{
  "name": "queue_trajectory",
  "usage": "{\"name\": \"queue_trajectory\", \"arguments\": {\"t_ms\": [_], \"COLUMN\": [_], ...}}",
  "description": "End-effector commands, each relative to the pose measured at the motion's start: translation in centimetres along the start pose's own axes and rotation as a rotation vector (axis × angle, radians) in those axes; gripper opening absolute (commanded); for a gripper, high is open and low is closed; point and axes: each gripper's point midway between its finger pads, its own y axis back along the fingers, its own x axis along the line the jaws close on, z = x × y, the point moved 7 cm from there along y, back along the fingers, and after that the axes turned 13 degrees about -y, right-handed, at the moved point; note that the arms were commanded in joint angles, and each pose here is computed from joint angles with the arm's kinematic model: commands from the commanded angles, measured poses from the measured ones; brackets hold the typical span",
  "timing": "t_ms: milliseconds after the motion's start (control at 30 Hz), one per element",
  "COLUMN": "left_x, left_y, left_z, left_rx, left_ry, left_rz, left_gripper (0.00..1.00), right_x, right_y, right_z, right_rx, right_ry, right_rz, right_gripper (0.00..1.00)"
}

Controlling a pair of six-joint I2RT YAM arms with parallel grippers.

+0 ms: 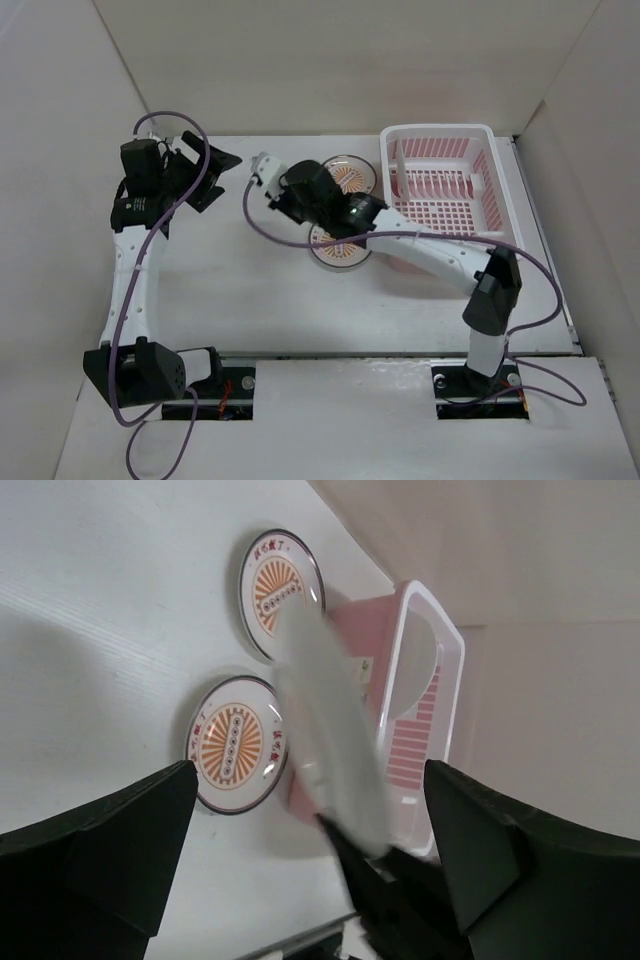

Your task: Load the plates into the dish rack

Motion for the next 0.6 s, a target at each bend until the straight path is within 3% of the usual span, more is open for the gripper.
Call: {"name": "queue_trajectory", "arguments": {"t_ms": [0,167,267,400,567], "left_x": [-1.4,2.1,2.6,2.1,1.8], "left_y": [1.6,0.3,-0.2,-0.8,-1.6], "left_z": [1.8,-0.3,-1.2,-2.2,-2.5], "left_rx": [-0.132,-0.098,-0.057,-0.041,-0.007], "left_ry": [-0.123,-0.125,-0.146,-0.206,-0.282], "left_rz": [-0.010,0.078,0.042,-0.001,0.002], "left_gripper": [0.95,1.00,1.00,1.00,1.00], "right_x": [-7.8,-17.5,-22.9,-27.5,-31.4], "right_y": [6.7,15.1,17.5,18.4,16.7], "right_z": [6.4,7.0,4.5,0.3,-4.5], "right_rx": [-0.266,-0.437,-0.432,-0.386,-0.288], "right_ry": [-0.304,-0.616,-0.652,-0.683,-0.753], "right_rz": [-0.117,-0.227,-0.318,-0.386,-0.300], "right_gripper": [0.00,0.00,0.00,0.00,0.00]}}
